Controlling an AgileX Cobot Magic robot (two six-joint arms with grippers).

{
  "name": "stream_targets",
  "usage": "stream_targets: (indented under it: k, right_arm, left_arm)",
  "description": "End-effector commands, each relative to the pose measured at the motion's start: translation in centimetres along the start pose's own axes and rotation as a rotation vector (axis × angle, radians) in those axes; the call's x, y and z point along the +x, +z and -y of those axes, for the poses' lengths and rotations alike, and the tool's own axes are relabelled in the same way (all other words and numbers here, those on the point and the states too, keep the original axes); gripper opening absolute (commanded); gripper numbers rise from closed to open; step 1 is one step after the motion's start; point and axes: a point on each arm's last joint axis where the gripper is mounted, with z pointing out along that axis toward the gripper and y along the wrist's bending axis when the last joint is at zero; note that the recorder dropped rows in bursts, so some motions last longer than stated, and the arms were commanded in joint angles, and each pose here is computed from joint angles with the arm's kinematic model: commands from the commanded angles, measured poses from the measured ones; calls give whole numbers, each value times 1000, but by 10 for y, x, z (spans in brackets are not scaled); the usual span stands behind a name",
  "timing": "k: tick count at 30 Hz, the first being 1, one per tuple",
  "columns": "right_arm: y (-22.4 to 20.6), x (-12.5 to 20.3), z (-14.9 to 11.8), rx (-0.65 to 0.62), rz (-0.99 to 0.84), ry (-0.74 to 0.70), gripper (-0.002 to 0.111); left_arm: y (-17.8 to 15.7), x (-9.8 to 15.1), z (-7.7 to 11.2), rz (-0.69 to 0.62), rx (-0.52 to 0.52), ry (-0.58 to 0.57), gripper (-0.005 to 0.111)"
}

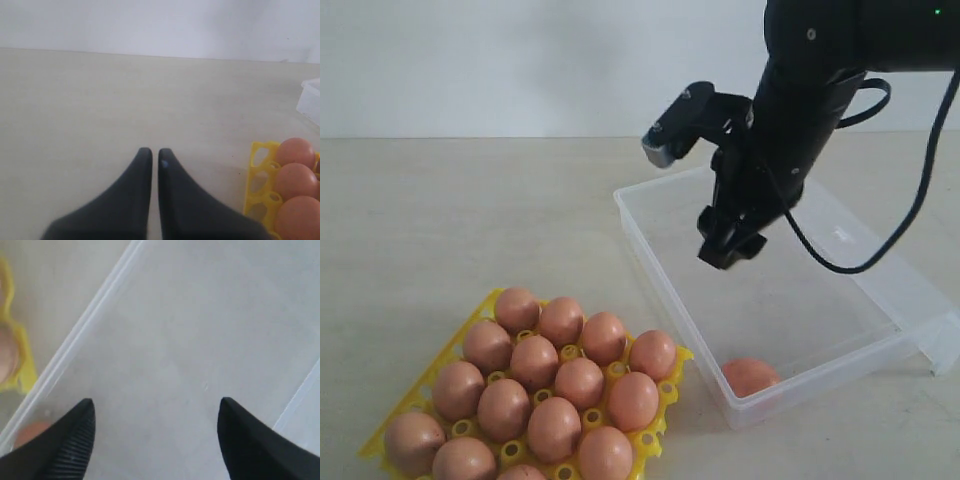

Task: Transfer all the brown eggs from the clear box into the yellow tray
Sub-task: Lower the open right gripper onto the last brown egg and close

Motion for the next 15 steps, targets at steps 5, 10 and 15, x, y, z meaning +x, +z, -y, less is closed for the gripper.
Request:
stream_targets:
  k: [5, 10, 15]
  right_arm:
    - [-1, -4, 3, 32, 40, 96, 61]
    - [28, 2, -3, -33, -91, 143, 61]
    - [37, 7, -10, -118, -160, 55, 61]
  left_arm:
    - [0, 1, 0, 5, 1, 4, 4]
    - [0, 1, 0, 5, 1, 4, 4]
    - [0, 1, 0, 5, 1, 4, 4]
